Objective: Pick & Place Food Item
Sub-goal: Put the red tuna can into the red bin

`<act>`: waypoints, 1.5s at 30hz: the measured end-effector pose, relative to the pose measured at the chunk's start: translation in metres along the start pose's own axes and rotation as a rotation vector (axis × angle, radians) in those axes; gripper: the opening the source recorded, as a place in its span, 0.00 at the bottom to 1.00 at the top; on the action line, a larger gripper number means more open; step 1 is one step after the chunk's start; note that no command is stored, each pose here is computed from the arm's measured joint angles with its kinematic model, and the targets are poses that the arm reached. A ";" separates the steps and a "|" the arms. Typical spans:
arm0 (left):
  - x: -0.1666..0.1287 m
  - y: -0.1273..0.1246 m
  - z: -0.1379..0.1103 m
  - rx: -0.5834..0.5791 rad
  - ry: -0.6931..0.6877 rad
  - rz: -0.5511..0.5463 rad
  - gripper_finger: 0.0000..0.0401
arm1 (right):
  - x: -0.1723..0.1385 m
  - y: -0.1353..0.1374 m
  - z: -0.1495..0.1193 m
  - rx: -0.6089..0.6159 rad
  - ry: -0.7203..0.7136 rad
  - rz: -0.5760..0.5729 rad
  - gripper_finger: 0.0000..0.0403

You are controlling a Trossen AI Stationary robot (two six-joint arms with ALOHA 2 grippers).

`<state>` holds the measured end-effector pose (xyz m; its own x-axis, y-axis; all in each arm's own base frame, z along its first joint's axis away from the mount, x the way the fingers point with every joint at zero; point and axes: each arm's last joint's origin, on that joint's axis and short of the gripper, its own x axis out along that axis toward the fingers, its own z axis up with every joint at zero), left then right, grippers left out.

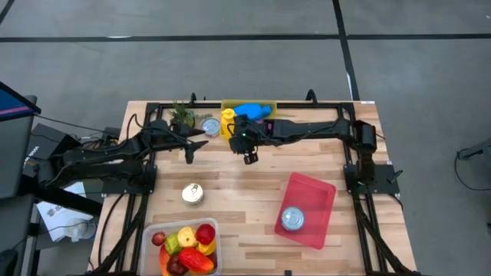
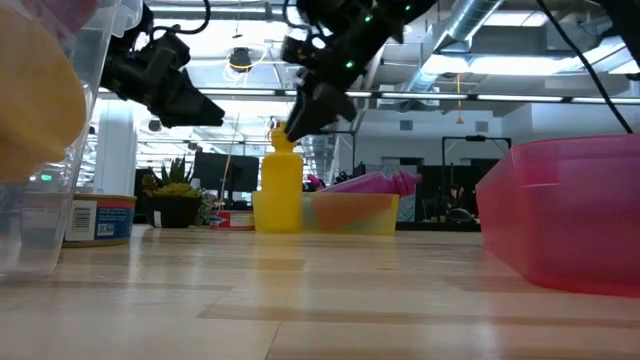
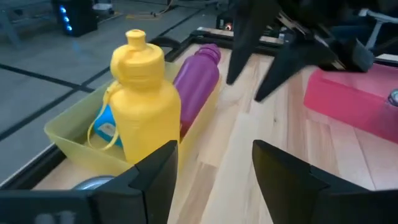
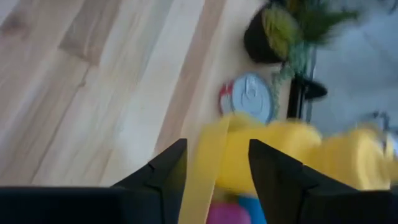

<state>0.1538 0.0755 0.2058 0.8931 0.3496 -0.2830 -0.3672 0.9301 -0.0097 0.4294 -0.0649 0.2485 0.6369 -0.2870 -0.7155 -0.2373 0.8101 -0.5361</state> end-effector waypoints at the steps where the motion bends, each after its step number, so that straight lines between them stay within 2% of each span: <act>1: -0.001 0.000 0.000 0.000 0.005 0.019 0.51 | 0.005 -0.001 0.000 -0.015 -0.015 -0.008 0.41; 6: -0.003 0.005 -0.002 0.009 0.026 0.180 0.51 | 0.021 -0.015 0.002 -0.017 -0.138 -0.015 0.47; 8: -0.004 0.006 -0.002 0.010 0.023 0.218 0.51 | 0.023 -0.021 0.000 -0.018 -0.137 0.021 0.47; 14: -0.005 0.006 -0.004 0.012 0.050 0.224 0.51 | 0.019 -0.051 0.028 -0.022 -0.302 0.015 0.43; 19: -0.005 0.007 -0.006 0.007 0.071 0.233 0.51 | -0.014 -0.102 0.042 0.024 -0.458 -0.081 0.38; 21: -0.005 0.008 -0.007 0.005 0.074 0.231 0.51 | -0.025 -0.122 0.040 0.084 -0.515 -0.116 0.36; 23: -0.005 0.008 -0.007 0.002 0.080 0.212 0.51 | -0.033 -0.138 0.035 0.157 -0.557 -0.105 0.34; 28: 0.006 0.015 -0.010 -0.035 0.141 0.218 0.51 | -0.044 -0.164 0.019 0.314 -0.660 0.011 0.30; 32: 0.031 0.023 0.003 -0.095 0.214 0.170 0.51 | -0.044 -0.168 0.014 0.369 -0.670 0.048 0.30; 38: 0.066 0.040 0.029 -0.098 0.434 0.207 0.51 | -0.048 -0.164 0.016 0.400 -0.650 0.082 0.30; 42: 0.072 0.051 0.048 -0.061 0.561 0.190 0.51 | -0.065 -0.159 0.011 0.404 -0.582 0.147 0.30; 45: 0.071 0.057 0.063 -0.071 0.604 0.122 0.51 | -0.078 -0.154 0.008 0.399 -0.540 0.198 0.30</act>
<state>0.2122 0.1605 0.2459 0.5465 0.3085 -0.7786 -0.4924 0.8703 -0.0008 0.4222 -0.1626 0.3906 0.9094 0.0962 -0.4046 -0.1650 0.9765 -0.1388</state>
